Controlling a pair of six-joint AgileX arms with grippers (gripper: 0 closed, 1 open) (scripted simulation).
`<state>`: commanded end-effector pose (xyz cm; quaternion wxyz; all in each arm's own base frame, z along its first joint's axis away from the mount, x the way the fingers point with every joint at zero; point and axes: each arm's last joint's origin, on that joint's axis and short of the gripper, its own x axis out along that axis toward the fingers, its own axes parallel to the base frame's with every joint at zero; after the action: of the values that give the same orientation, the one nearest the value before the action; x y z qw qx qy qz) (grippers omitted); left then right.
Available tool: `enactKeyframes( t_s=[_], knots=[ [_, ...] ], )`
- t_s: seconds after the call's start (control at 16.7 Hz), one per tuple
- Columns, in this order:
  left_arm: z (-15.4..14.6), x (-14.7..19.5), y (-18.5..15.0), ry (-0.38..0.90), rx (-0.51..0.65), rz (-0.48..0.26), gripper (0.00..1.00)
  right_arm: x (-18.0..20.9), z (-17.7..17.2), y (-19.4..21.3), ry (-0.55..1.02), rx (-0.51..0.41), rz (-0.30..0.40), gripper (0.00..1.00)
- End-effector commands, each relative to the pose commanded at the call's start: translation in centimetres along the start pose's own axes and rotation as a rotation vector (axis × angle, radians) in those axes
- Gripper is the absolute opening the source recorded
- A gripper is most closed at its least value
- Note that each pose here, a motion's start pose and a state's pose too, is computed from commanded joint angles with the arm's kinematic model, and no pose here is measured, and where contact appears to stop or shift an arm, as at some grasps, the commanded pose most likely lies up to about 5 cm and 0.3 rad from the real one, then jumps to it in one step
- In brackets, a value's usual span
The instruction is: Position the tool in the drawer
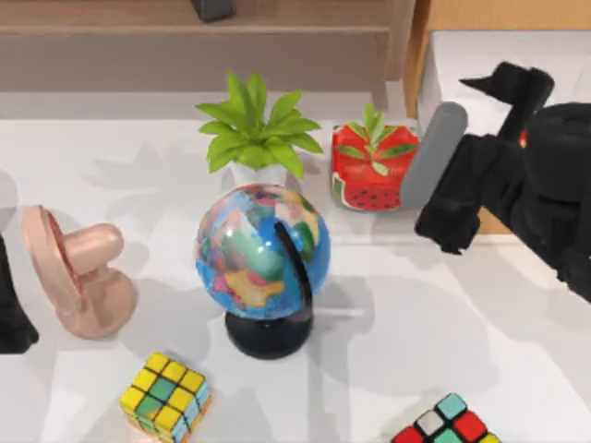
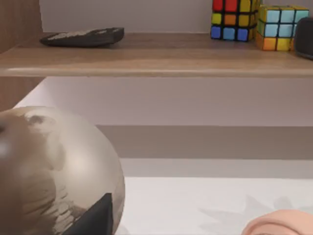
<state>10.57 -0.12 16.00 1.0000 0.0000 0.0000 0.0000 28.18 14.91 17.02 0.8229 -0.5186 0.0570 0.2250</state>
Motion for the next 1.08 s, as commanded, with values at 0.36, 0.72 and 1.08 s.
enactKeyframes(
  t_s=[0.36, 0.72, 1.08],
  knots=[
    [0.0, 0.0, 0.0, 0.000, 0.000, 0.000, 1.00, -3.2, -5.2, 5.4, 0.056, -0.293, -0.178, 1.00],
    [0.0, 0.0, 0.0, 0.000, 0.000, 0.000, 1.00, -4.6, -8.6, 6.4, 0.188, -0.418, -0.346, 1.00],
    [0.0, 0.0, 0.0, 0.000, 0.000, 0.000, 1.00, -4.6, -9.8, 6.2, 0.251, -0.436, -0.408, 1.00]
  ],
)
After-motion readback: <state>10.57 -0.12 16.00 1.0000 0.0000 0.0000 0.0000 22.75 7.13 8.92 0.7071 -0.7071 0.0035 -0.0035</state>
